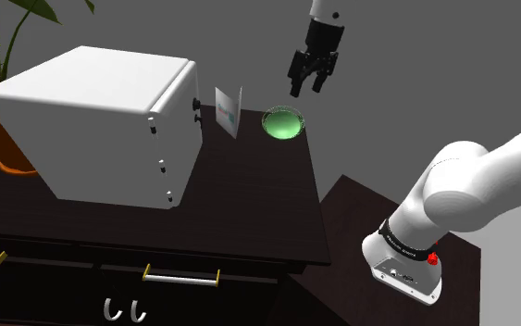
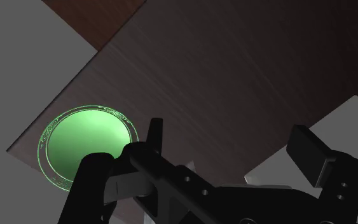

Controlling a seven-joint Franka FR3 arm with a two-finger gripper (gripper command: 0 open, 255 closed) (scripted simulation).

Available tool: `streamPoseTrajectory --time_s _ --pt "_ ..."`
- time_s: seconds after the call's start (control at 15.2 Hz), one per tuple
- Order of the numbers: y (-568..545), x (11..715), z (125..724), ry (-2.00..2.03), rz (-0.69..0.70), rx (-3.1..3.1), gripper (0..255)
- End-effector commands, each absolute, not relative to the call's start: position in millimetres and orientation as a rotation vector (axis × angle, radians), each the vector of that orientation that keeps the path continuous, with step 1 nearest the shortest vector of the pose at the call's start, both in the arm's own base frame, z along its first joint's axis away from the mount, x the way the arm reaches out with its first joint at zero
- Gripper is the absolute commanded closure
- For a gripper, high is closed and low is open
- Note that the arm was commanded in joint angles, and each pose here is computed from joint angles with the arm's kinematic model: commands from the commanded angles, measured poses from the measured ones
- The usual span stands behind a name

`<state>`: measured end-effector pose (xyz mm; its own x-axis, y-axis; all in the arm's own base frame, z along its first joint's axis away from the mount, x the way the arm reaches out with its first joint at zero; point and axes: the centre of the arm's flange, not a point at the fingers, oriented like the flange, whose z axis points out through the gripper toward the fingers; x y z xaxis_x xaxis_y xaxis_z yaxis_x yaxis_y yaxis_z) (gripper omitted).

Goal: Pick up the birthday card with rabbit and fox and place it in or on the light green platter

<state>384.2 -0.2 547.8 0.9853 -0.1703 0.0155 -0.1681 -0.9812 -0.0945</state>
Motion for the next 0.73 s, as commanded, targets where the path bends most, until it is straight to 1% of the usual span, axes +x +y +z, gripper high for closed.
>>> streamPoseTrajectory --time_s 0.0,0.66 --pt "1 408 538 0.278 -0.030 -3.043 0" --pt "-1 533 485 0.371 0.009 -3.070 0"
